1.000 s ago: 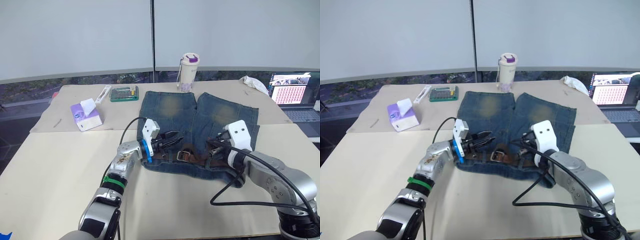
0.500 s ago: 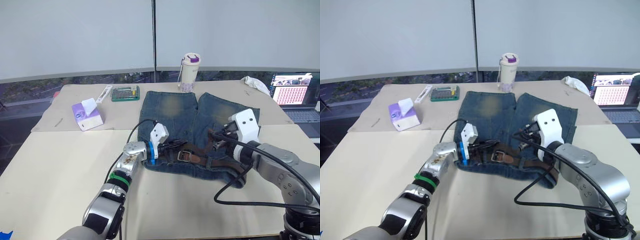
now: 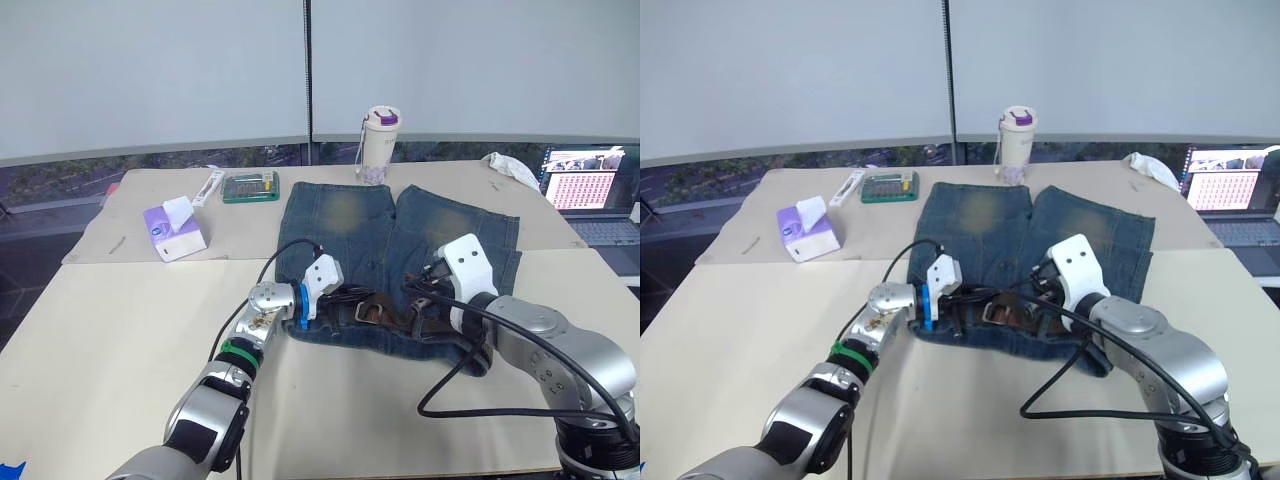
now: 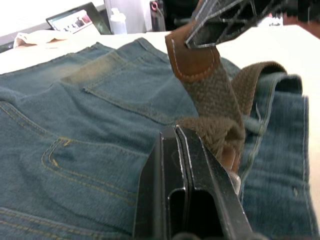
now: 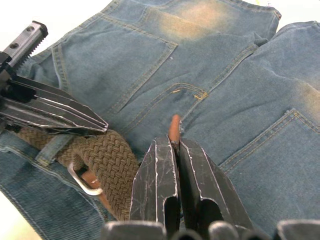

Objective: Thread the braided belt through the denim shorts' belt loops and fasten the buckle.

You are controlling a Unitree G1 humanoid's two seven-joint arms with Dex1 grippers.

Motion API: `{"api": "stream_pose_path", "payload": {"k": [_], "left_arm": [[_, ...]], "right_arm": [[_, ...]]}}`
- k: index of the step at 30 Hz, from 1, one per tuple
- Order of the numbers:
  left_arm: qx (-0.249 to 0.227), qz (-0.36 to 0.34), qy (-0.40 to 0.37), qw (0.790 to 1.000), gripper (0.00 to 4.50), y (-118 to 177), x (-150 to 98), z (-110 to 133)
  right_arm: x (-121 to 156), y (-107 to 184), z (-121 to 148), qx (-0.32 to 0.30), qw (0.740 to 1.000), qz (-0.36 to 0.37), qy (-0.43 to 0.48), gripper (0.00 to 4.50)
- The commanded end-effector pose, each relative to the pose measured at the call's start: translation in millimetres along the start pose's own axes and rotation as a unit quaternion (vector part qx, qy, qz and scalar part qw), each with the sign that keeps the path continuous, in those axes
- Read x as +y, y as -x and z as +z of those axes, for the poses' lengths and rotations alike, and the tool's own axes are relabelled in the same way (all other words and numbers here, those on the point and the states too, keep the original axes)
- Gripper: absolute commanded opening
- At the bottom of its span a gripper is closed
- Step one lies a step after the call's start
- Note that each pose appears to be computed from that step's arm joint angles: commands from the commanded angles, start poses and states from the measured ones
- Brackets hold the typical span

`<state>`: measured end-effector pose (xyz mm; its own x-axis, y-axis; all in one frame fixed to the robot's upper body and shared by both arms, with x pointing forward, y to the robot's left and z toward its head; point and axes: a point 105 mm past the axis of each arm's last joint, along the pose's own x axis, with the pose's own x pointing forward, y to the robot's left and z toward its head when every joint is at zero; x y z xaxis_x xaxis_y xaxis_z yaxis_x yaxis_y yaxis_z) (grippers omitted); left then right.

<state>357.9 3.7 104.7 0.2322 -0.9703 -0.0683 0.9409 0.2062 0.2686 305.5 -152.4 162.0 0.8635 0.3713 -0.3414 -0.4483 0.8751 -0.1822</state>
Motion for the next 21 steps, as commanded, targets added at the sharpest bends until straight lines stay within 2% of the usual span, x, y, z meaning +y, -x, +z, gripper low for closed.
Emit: {"api": "stream_pose_path", "payload": {"k": [1, 15, 18, 21], "left_arm": [[0.009, -0.014, -0.032, 0.999, 0.01, -1.5, 0.5, 3.1], [0.063, -0.054, -0.046, 0.995, 0.01, -0.4, -3.3, -11.4], [0.063, -0.045, -0.047, 0.996, 0.01, -0.1, -1.1, -12.0], [0.036, -0.009, -0.026, 0.999, 0.01, 1.4, 9.6, -4.9]], "right_arm": [[-1.4, 2.8, 15.9, -0.034, 0.999, -0.003, 0.017, 0.0], [-4.3, 6.4, 15.9, -0.025, 0.998, -0.005, 0.055, 0.0], [-6.7, 8.8, 18.8, -0.026, 0.998, -0.008, 0.062, 0.0], [-7.9, 8.8, 32.0, -0.065, 0.998, -0.009, 0.013, 0.0]]}}
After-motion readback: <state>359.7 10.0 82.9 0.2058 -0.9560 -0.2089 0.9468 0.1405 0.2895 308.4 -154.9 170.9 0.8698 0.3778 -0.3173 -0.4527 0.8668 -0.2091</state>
